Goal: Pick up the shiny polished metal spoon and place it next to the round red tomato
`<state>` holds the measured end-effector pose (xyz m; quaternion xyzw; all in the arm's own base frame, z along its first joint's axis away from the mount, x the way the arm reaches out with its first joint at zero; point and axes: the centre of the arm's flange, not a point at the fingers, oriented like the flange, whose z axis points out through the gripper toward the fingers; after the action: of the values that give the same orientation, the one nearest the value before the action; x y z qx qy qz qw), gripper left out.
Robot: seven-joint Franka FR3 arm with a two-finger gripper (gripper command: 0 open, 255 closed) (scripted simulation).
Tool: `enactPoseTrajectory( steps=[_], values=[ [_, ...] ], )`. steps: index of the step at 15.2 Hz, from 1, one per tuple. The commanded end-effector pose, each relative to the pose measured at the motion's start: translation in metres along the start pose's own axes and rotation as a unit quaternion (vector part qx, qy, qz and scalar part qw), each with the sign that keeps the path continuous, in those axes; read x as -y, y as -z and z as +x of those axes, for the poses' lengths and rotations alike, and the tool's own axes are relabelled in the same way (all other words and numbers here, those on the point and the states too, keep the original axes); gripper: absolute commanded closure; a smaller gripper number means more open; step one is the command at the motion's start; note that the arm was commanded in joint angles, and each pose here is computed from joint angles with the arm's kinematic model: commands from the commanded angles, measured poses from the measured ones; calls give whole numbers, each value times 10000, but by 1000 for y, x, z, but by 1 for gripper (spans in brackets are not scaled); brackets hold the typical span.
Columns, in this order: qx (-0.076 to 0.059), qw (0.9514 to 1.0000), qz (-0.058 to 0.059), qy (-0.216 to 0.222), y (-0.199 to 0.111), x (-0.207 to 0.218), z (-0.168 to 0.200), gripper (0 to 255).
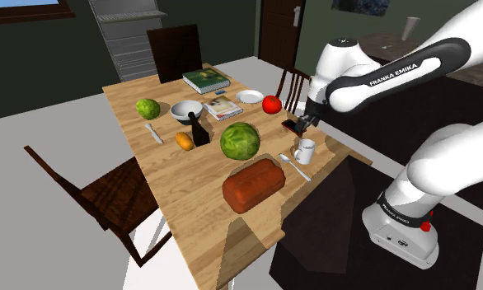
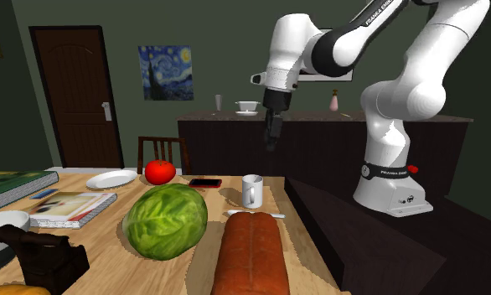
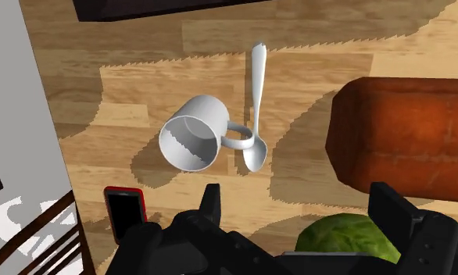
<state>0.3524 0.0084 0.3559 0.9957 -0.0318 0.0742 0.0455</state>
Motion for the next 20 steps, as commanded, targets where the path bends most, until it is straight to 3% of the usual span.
enactPoseTrajectory(
  steps=[1, 15, 20],
  values=[
    [-6, 10000, -38, -14, -25, 2, -4, 0],
    [61, 9993, -345, -134, -209, 4, -19, 0],
    [62, 9993, -347, -136, -232, 2, -19, 0]
  ],
)
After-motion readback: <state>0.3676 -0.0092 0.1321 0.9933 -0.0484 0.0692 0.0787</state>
